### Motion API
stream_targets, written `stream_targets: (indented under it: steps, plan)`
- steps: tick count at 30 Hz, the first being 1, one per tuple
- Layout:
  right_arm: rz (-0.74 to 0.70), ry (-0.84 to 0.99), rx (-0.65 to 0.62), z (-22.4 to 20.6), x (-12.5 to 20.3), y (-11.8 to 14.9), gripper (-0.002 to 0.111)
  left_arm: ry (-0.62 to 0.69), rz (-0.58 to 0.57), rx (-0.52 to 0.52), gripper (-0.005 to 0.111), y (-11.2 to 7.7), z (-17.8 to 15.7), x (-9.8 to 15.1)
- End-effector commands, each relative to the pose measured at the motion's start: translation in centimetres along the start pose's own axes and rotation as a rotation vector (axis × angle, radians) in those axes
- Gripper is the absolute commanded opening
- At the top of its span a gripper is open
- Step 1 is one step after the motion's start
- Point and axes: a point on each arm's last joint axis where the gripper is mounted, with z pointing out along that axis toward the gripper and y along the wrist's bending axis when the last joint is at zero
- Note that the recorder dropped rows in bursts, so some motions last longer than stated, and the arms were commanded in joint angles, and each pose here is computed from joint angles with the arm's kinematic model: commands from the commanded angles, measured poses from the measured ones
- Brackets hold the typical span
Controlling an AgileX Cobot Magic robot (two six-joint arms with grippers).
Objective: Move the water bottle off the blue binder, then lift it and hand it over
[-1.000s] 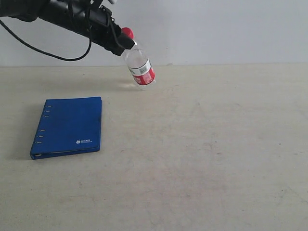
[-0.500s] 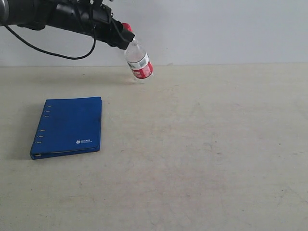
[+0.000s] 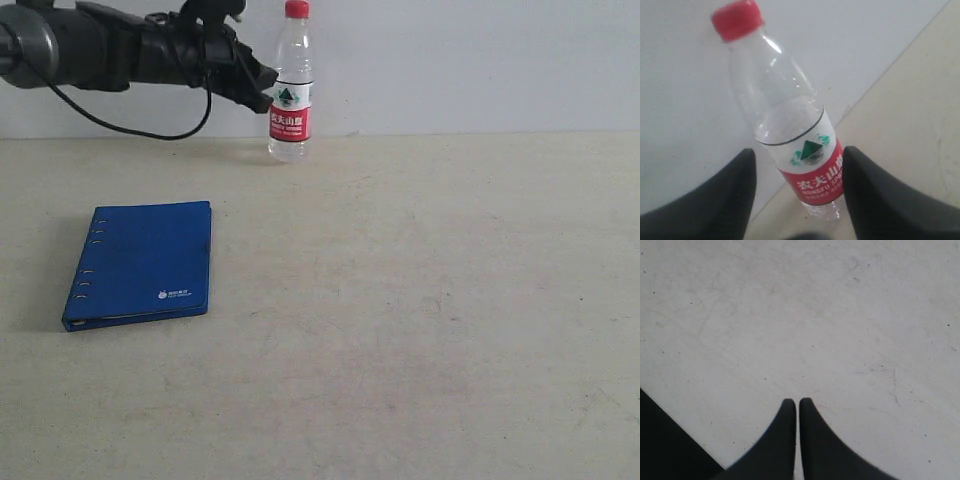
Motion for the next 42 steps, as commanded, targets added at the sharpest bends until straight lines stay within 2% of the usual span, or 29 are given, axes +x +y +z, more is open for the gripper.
stream_targets:
  steps: [1,9,11,15,18,22,25,28,30,32,34,36,39,42]
  plan:
    - [0.007,0.004,0.007,0.1,0.1,-0.1,0.0,-0.019,0.033,-0.053,0.049,0.7,0.8,-0.3]
    - [0.006,0.005,0.009,0.1,0.1,-0.1,0.0,-0.133,-0.07,-0.167,0.049,3.0,-3.0,-5.7]
    - [0.006,0.005,0.009,0.1,0.1,-0.1,0.0,-0.163,-0.106,-0.201,0.049,3.6,-4.9,-7.4]
    - [0.006,0.005,0.009,0.1,0.1,-0.1,0.0,-0.203,-0.107,-0.26,0.049,4.0,-9.5,-10.2]
    - [0.006,0.003,0.009,0.1,0.1,-0.1,0.0,-0.195,-0.109,-0.257,0.049,3.3,-12.4,-10.7]
    - [0.004,-0.031,0.018,-0.1,-0.4,-0.2,0.0,-0.125,-0.059,-0.273,0.046,1.7,-16.1,-9.5]
    - [0.035,-0.232,0.008,-1.9,-2.7,-0.2,0.0,-0.1,0.025,-0.328,0.032,0.5,-20.6,-9.3]
    - [0.069,-0.612,0.027,-6.0,-6.6,-0.5,0.0,-0.105,0.098,-0.403,0.021,-0.8,-25.9,-9.2]
    - [0.099,-0.907,0.06,-9.8,-8.9,-0.9,0.0,-0.157,0.092,-0.437,0.016,-1.9,-30.0,-9.6]
    - [0.162,-1.068,0.055,-12.1,-10.5,-1.3,0.0,-0.208,0.074,-0.46,0.015,-3.0,-33.2,-9.7]
    - [0.224,-1.037,0.015,-11.9,-11.9,-1.5,0.0,-0.247,0.073,-0.487,0.015,-4.2,-36.0,-9.3]
    - [0.251,-0.903,-0.011,-9.3,-13.7,-1.9,0.0,-0.248,0.07,-0.51,0.015,-5.2,-37.5,-8.2]
    - [0.291,-0.646,-0.065,-3.1,-16.3,-2.4,0.0,-0.209,0.043,-0.522,0.015,-6.5,-38.1,-5.6]
    - [0.296,-0.354,-0.169,3.9,-17.6,-2.1,0.0,-0.172,-0.079,-0.508,0.017,-7.5,-37.8,-3.1]
